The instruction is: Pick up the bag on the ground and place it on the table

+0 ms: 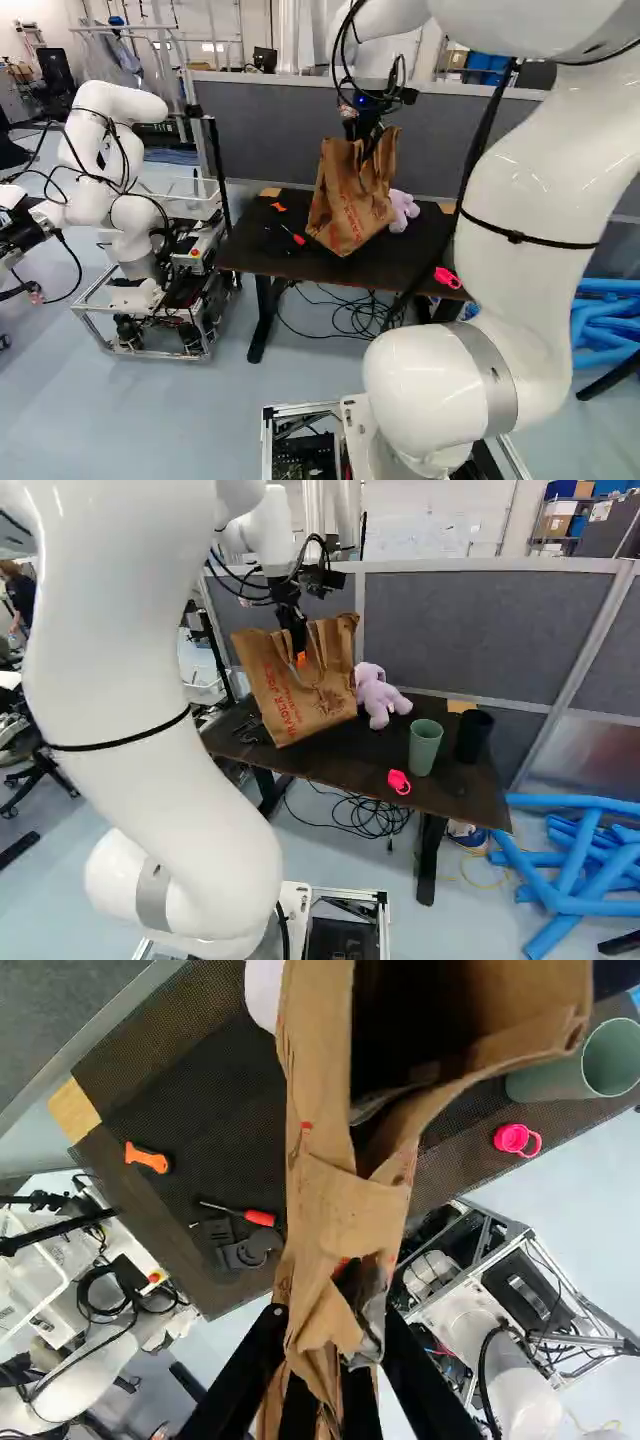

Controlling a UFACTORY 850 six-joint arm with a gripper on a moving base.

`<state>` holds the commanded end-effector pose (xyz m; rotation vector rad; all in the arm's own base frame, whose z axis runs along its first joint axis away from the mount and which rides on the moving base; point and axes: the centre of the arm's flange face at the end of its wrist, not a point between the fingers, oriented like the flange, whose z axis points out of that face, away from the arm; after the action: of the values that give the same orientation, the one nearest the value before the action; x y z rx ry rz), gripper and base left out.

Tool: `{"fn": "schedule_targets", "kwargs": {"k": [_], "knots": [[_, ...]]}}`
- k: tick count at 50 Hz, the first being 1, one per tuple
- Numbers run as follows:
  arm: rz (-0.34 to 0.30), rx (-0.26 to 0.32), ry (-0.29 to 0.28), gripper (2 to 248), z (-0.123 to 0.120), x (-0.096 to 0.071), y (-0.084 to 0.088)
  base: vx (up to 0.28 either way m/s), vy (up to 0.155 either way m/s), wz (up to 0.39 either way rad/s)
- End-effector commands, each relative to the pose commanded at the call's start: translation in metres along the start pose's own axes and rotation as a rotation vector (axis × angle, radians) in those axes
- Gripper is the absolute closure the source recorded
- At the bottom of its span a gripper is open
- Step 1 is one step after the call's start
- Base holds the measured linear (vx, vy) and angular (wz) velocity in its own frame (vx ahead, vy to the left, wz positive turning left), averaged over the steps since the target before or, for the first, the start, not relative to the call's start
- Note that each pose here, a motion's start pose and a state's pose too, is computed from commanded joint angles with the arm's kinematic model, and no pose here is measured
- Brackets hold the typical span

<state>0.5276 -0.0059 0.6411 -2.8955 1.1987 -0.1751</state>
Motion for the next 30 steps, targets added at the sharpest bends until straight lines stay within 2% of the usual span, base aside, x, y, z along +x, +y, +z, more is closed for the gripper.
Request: {"fn": "schedule_targets", "kwargs": {"k": [11,30], "knots": [[-0.101,-0.022,-0.007,229,0.0,-0.001,-0.011,0.0,0.0,0.0],[-0.303,-0.049,-0.035,229,0.0,-0.003,-0.01,0.0,0.0,0.0]]}}
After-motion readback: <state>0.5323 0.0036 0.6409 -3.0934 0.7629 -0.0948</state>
